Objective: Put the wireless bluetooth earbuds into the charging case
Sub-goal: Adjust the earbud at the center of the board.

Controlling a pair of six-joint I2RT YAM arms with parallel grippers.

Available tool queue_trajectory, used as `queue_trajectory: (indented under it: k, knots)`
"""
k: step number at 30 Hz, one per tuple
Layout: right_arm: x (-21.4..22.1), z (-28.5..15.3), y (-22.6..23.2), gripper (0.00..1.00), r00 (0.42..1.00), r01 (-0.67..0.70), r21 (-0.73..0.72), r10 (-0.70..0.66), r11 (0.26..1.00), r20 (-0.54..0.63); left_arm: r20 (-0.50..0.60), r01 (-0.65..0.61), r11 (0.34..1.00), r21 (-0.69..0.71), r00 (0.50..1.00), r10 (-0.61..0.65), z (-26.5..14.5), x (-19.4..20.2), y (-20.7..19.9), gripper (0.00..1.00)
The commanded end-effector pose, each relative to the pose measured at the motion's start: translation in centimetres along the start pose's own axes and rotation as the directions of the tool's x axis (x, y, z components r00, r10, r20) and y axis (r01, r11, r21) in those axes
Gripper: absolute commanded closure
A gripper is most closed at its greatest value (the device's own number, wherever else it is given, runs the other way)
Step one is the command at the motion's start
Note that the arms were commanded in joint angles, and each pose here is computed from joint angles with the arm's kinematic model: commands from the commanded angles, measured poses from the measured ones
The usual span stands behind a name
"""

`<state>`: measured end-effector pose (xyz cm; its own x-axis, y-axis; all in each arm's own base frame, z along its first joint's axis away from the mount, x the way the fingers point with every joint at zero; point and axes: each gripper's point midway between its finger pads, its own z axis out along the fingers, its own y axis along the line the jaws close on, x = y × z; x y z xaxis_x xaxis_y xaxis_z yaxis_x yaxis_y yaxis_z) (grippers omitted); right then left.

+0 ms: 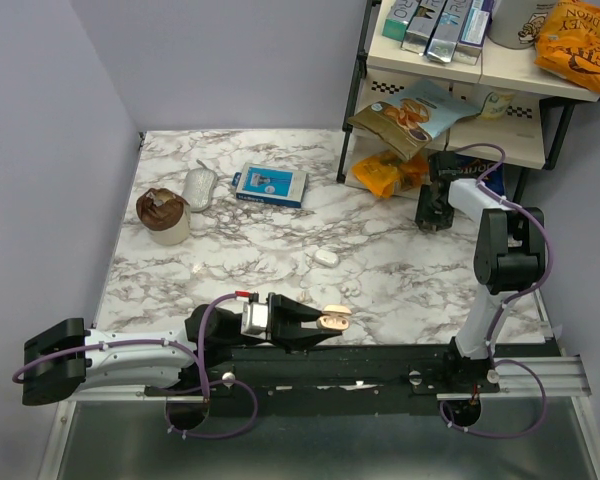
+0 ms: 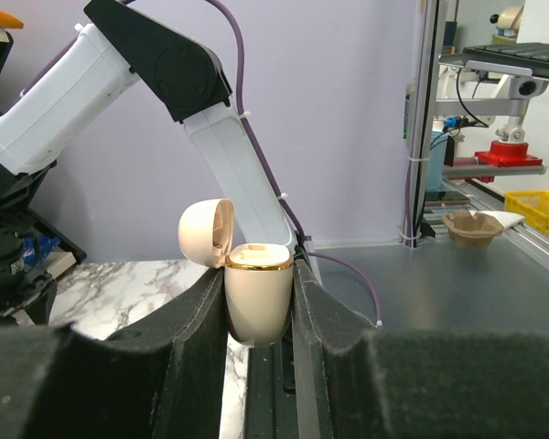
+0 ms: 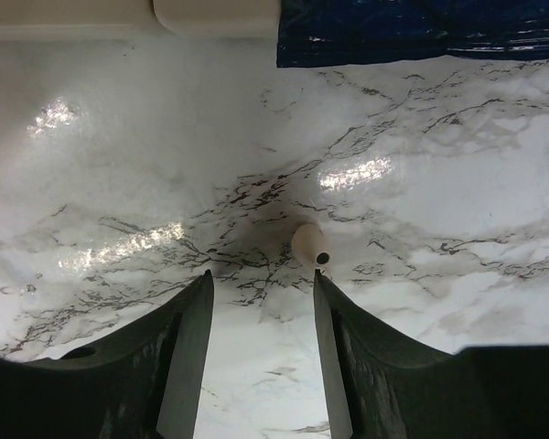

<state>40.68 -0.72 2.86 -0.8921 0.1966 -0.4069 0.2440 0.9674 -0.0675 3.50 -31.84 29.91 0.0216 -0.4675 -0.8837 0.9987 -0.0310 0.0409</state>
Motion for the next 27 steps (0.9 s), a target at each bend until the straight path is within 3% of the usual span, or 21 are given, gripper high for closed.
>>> queue_trajectory:
  k: [1,6,10,12,18,21,23,25,27]
  knots:
    - [-0.3,0.1,2.0,0.45,1.0,0.023,-0.11,-0.025,0.994,-0.016,0.025,-0.027,1.0,0.008,0.999,0.027,0.2,-0.7,-0.1,1.0]
    - [0.7,-0.3,2.8,0.46,0.999,0.011,-0.151,-0.017,0.988,-0.034,0.029,-0.015,1.0,0.024,0.999,0.015,0.4,-0.9,-0.4,1.0]
    - [-0.8,-2.8,3.2,0.39,0.984,-0.155,-0.199,0.17,0.968,0.059,0.035,-0.011,1.0,0.029,0.999,0.01,0.4,-1.1,-0.6,1.0]
    - [0.0,-3.3,3.6,0.39,0.967,-0.231,-0.247,0.25,0.941,0.05,0.039,-0.011,0.999,0.032,0.999,0.009,0.5,-1.3,-0.6,1.0]
    - [-1.9,-5.7,4.4,0.41,0.842,-0.47,-0.372,0.534,0.8,0.083,0.048,0.002,0.999,0.04,0.999,-0.004,0.4,-1.6,-0.9,1.0]
    - [-2.7,-6.0,3.0,0.43,0.757,-0.577,-0.364,0.646,0.731,0.096,0.047,-0.002,0.999,0.032,0.999,0.0,0.3,-1.7,-0.8,1.0]
    - [-3.0,-5.6,1.0,0.5,0.686,-0.657,-0.33,0.719,0.678,0.112,0.048,-0.008,1.0,0.023,0.999,0.007,0.2,-1.9,-0.6,1.0]
    - [-3.1,-4.8,-0.7,0.58,0.651,-0.698,-0.304,0.752,0.648,0.109,0.041,-0.012,1.0,0.017,0.999,0.012,0.2,-1.7,-0.5,1.0]
    - [-3.1,-4.3,-1.4,0.6,0.657,-0.703,-0.277,0.747,0.655,0.099,0.035,-0.016,1.0,0.012,0.999,0.015,0.1,-1.6,-0.4,1.0]
